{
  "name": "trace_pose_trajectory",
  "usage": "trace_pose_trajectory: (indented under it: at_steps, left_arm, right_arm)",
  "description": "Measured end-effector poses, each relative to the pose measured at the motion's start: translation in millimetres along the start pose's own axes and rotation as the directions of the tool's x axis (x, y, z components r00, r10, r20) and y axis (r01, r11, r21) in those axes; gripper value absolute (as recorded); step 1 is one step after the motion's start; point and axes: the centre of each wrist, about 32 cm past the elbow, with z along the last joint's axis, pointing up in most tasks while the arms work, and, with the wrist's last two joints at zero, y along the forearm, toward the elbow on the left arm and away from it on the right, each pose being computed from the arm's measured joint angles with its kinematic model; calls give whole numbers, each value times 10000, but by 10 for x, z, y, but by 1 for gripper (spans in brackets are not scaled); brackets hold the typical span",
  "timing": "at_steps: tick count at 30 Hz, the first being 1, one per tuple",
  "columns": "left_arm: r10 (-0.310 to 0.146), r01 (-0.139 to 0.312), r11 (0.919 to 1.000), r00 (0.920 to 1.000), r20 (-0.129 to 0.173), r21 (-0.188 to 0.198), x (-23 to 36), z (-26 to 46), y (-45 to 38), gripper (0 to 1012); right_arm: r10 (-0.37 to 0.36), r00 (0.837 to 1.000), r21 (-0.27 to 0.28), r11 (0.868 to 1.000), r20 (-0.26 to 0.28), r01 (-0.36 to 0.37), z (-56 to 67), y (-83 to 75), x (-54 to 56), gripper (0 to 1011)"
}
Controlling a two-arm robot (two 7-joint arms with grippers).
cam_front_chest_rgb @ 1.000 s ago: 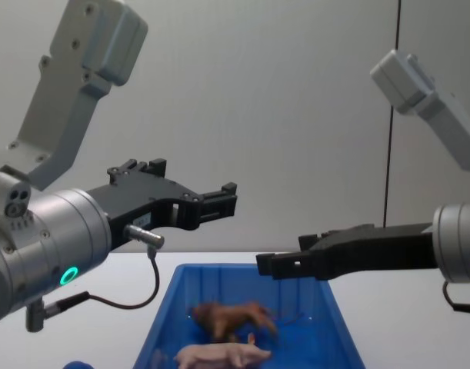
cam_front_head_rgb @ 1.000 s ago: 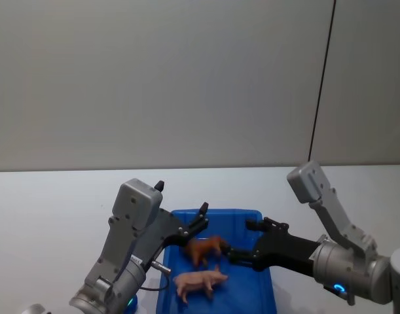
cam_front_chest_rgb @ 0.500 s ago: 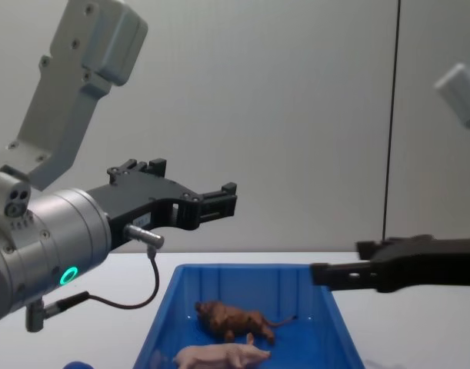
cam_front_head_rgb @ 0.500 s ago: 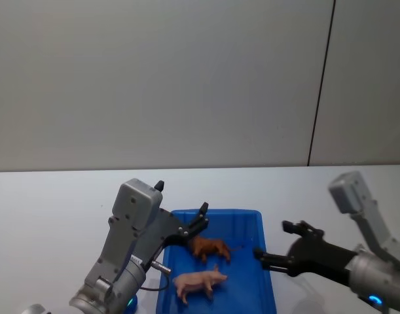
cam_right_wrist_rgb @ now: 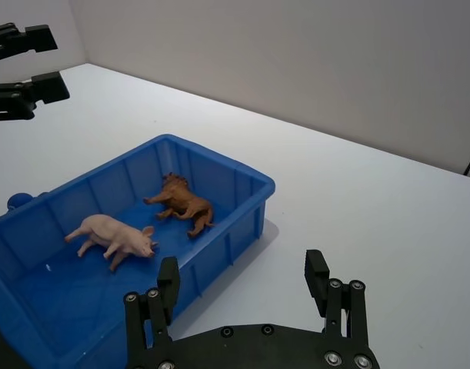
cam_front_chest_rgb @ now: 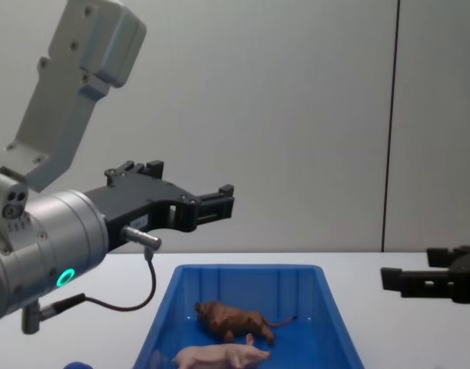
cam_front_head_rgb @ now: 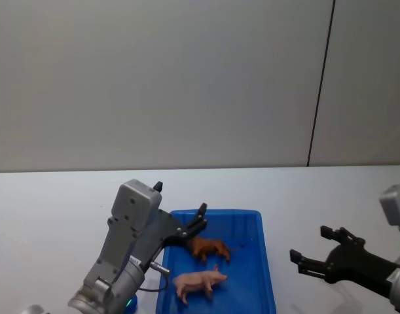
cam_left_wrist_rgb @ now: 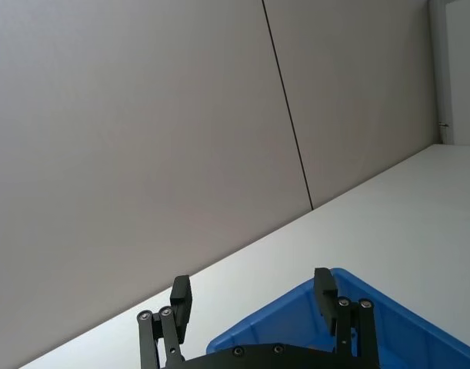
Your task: Pick up the two dolls from the table and place them into the box.
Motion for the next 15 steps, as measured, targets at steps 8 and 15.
trace_pose_trajectory:
  at_steps: [8,15]
  left_arm:
    - [516,-520,9976,9986,89,461,20,-22,121,1001]
    - [1097,-1099,9883,9939,76,1053,46,-89,328,1001]
  right_arm:
    - [-170,9998,90,9998,-52,170,-40,-93,34,1001]
    - [-268,9996,134,9995,-81,269,-62,-145,55,1001]
